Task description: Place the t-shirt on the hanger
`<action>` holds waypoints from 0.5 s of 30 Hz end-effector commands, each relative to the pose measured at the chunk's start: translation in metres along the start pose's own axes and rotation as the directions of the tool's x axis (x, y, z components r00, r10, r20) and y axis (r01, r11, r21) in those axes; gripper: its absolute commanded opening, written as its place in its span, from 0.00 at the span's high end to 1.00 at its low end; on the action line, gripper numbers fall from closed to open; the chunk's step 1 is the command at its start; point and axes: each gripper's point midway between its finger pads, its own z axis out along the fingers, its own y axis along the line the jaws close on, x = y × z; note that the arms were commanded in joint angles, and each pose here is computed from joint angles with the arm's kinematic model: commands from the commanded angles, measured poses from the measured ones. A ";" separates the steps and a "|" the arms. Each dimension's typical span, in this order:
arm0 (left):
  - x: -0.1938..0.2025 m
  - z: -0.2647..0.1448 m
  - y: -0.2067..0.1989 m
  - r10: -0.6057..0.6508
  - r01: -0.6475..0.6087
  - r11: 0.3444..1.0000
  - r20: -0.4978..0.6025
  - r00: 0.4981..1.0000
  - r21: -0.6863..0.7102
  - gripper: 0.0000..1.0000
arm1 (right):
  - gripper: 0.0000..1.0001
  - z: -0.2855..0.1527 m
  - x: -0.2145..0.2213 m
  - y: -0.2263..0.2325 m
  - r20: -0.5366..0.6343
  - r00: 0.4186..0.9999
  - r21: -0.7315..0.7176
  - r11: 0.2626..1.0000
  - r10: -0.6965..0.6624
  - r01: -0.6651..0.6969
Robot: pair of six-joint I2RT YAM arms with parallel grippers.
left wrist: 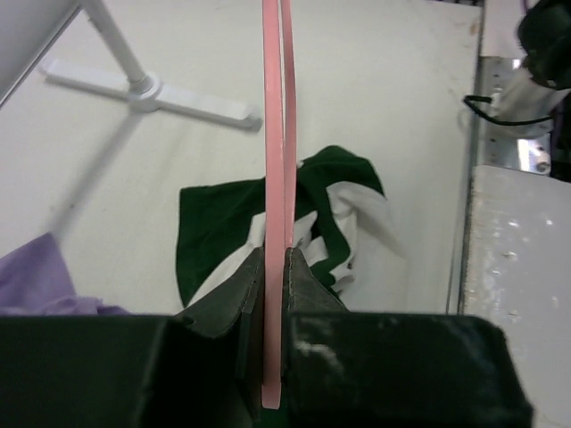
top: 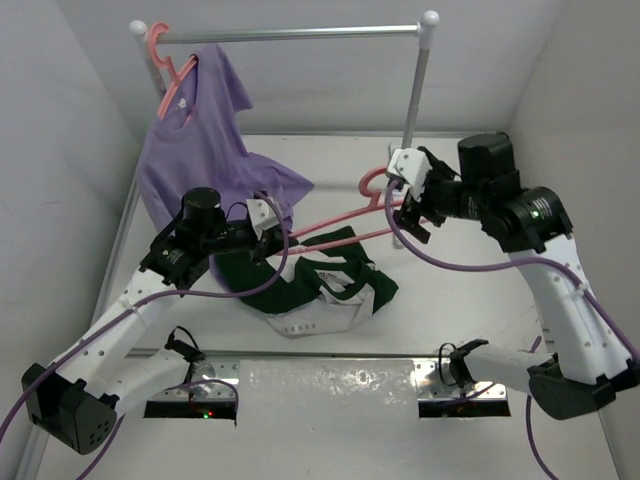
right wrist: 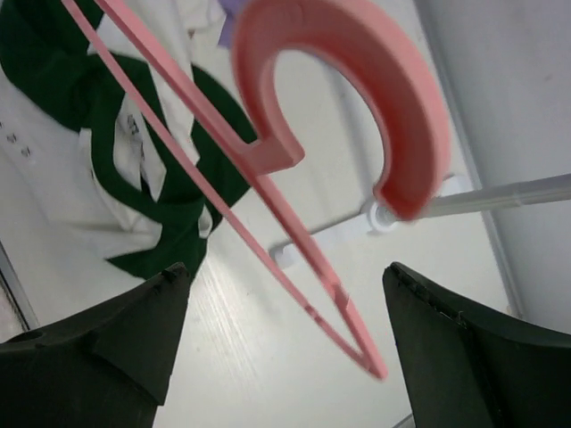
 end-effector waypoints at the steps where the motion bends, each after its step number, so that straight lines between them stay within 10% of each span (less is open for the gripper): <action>1: -0.043 -0.012 -0.022 0.067 -0.082 0.990 0.123 0.990 0.115 1.00 | 0.14 0.009 0.020 0.002 -0.095 0.994 -0.051 0.998 -0.048 0.044; 9: -0.053 -0.021 -0.041 0.047 -0.076 0.980 0.158 0.986 0.183 1.00 | 0.18 0.021 0.017 0.013 -0.047 0.999 -0.154 0.988 -0.021 0.014; 15: -0.058 -0.022 -0.040 0.028 -0.056 0.984 0.168 0.985 0.167 1.00 | 0.68 0.027 0.020 0.039 -0.029 0.998 -0.269 0.961 0.053 -0.059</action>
